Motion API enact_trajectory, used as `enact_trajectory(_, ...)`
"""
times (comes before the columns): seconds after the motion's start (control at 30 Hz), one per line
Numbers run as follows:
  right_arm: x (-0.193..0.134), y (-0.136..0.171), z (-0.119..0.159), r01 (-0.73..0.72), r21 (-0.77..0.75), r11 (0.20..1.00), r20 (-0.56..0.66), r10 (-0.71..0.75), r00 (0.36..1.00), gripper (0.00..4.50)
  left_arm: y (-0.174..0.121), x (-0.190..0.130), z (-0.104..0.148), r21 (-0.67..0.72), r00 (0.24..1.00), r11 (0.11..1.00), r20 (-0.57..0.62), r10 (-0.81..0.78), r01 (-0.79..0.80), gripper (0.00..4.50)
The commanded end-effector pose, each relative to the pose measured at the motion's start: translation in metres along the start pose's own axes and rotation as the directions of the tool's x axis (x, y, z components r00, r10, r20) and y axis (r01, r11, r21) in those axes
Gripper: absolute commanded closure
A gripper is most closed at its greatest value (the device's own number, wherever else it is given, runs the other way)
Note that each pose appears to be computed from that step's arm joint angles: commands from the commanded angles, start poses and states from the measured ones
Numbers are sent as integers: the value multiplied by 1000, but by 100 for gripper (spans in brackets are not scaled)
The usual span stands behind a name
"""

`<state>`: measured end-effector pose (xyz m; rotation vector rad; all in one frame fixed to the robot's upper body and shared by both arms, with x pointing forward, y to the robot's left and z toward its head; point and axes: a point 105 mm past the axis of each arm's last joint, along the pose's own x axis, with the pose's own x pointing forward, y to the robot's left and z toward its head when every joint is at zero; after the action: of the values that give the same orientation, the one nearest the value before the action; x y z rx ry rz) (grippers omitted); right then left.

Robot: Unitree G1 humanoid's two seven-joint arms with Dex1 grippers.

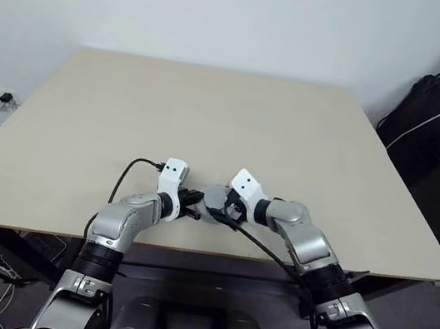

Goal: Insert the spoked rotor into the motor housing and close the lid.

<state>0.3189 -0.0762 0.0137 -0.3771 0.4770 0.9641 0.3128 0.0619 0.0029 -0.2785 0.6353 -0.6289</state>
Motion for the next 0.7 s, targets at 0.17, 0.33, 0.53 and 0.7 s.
enact_trajectory(0.17, -37, -4, -15, -16, 61, 998, 10, 15, 1000, 2, -17, 3, -8, -5, 997, 998, -34, -68, 68, 450)
enact_trajectory(0.33, -63, -3, 17, -45, 190, 981, 240, -2, 971, 2, -20, 3, -9, -8, 996, 996, -32, -87, 86, 450)
enact_trajectory(0.53, -45, -19, 4, 83, 584, 808, 177, -227, 958, 2, -26, 5, -15, -25, 993, 994, -36, -108, 107, 450)
enact_trajectory(0.7, -20, -3, -5, 55, 737, 673, 98, -187, 978, 2, -28, 5, -17, -29, 993, 993, -37, -114, 113, 450)
